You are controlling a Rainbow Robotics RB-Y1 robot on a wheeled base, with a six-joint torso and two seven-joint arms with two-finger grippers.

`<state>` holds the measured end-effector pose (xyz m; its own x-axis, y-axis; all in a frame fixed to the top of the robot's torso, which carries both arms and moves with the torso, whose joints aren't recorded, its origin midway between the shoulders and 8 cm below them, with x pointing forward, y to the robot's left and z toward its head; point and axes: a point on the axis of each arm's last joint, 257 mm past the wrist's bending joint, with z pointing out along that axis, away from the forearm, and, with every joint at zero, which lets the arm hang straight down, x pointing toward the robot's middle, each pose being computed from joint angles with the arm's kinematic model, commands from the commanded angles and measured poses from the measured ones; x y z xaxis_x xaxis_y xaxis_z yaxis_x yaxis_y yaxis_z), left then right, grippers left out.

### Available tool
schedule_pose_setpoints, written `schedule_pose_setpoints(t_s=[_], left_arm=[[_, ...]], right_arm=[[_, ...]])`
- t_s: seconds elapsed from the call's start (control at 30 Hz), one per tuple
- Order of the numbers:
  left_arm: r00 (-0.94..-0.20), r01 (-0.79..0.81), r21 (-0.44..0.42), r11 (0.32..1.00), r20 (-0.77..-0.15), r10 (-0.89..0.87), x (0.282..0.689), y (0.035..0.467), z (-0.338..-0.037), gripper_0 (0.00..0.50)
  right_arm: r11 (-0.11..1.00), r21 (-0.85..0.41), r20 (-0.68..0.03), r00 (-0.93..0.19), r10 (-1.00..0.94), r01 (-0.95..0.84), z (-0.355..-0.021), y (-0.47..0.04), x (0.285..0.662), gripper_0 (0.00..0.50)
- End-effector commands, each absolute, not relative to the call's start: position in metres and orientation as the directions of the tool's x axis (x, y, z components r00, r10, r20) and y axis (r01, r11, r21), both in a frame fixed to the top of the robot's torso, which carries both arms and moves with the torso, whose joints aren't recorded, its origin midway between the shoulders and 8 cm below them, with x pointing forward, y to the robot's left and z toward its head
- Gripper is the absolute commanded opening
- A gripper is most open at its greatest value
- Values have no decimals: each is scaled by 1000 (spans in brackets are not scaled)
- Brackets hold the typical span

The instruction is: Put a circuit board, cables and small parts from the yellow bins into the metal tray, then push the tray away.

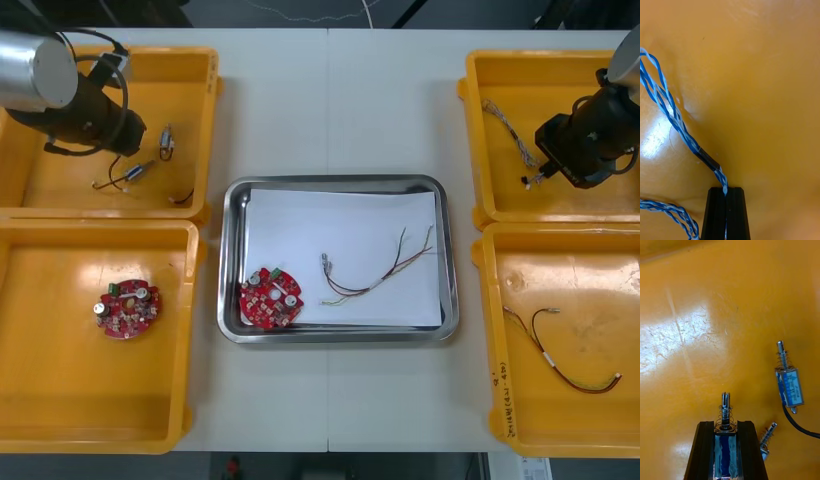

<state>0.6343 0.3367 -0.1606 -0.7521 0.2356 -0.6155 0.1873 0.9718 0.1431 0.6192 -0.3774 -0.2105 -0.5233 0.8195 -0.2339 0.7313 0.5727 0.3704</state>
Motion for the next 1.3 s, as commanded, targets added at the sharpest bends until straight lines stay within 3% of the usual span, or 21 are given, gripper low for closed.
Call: schedule_pose_setpoints(t_s=[0.03,0.4,0.73,1.0,1.3], left_arm=[[-742,163,179,970,-626,240,624,367,-121,0],[-786,127,252,959,-565,253,590,388,-83,0],[-806,111,240,964,-546,229,565,384,-59,0],[-782,154,188,970,-576,236,566,362,-46,0],[-781,170,189,967,-572,249,563,352,-25,0]], right_arm=[[591,329,-301,-512,805,736,-188,-405,619,0],[649,292,-378,-538,753,703,-132,-424,617,0],[800,165,-442,-682,583,577,-110,-436,605,0],[889,73,-441,-785,435,452,-93,-431,593,0],[918,37,-428,-824,372,395,-73,-423,580,0]])
